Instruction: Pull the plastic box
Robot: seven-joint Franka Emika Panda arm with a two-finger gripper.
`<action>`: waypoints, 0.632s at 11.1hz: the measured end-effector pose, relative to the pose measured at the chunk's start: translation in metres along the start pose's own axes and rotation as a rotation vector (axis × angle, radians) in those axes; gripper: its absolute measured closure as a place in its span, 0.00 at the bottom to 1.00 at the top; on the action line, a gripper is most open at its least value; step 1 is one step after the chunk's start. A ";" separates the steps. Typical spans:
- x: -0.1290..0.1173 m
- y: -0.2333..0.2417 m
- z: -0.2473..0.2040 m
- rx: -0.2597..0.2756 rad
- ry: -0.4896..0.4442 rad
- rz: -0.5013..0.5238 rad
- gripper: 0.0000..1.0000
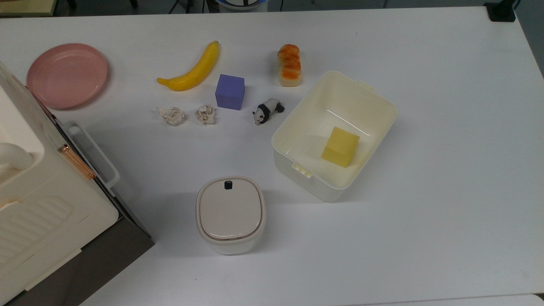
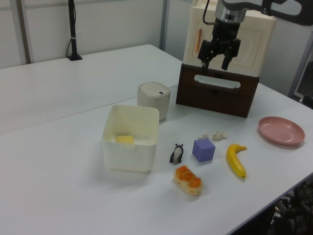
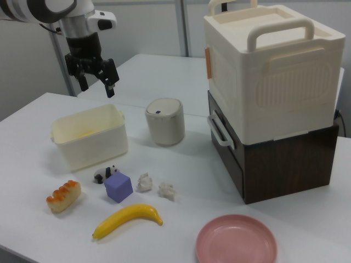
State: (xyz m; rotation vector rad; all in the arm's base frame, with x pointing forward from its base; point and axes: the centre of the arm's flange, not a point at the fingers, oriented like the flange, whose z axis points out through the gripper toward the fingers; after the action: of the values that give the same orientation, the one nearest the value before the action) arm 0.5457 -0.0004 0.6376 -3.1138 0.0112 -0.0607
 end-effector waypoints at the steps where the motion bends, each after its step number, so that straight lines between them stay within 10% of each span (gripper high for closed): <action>1: 0.002 -0.003 0.002 0.001 0.015 -0.016 0.00; 7: 0.011 -0.039 0.021 0.026 0.077 -0.302 0.00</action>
State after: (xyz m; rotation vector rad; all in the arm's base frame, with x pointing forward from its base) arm 0.5577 0.0391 0.6179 -3.0558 -0.4534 -0.1855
